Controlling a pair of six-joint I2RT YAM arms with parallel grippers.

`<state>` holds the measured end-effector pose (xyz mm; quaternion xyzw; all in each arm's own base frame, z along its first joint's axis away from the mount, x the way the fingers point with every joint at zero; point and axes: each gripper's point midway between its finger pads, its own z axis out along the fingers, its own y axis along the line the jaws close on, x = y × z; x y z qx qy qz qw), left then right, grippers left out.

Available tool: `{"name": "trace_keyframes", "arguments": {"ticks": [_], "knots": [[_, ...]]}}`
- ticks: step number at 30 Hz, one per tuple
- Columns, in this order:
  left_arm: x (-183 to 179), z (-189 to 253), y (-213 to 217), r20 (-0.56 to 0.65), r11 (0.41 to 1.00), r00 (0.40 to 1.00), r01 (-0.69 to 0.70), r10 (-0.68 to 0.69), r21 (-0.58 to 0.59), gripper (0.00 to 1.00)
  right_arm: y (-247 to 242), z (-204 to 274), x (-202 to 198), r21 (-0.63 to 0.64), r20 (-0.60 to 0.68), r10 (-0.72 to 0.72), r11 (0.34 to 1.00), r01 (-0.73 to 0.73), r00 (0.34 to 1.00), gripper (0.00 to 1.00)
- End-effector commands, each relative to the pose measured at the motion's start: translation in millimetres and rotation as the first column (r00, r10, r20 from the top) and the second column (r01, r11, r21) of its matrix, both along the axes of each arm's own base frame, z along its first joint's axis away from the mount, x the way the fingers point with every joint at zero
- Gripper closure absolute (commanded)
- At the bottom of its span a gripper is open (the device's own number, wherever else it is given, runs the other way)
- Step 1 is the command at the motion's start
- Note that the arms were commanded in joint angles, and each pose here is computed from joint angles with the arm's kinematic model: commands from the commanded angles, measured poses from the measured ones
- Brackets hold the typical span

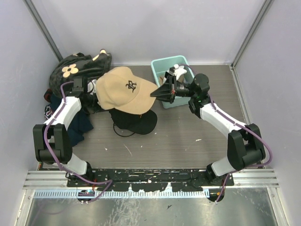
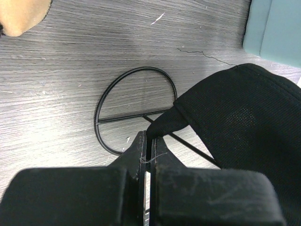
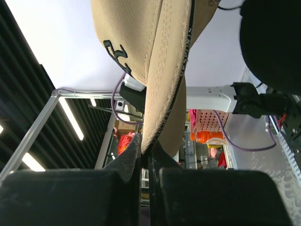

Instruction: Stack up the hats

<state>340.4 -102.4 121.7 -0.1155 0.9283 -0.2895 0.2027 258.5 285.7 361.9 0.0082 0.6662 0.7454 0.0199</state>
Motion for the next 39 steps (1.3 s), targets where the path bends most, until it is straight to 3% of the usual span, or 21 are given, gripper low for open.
{"name": "trace_keyframes", "arguments": {"ticks": [1, 22, 39], "knots": [[10, 9, 1, 0.045, 1.000, 0.999, 0.000, 0.000, -0.007, 0.99, 2, -4, -12, 0.025, 0.047, 0.014, 1.000, -0.015, 0.999, 0.99], [-7, -8, 1, 0.003, 1.000, 1.000, -0.007, 0.007, -0.017, 1.00, 5, -130, -36, -0.022, -0.118, 0.007, 1.000, -0.010, 0.993, 0.99], [-20, -20, 3, -0.041, 1.000, 0.999, -0.009, 0.009, -0.007, 1.00, -24, -198, -40, -0.181, -0.154, -0.016, 0.983, -0.012, 0.988, 0.99]]}}
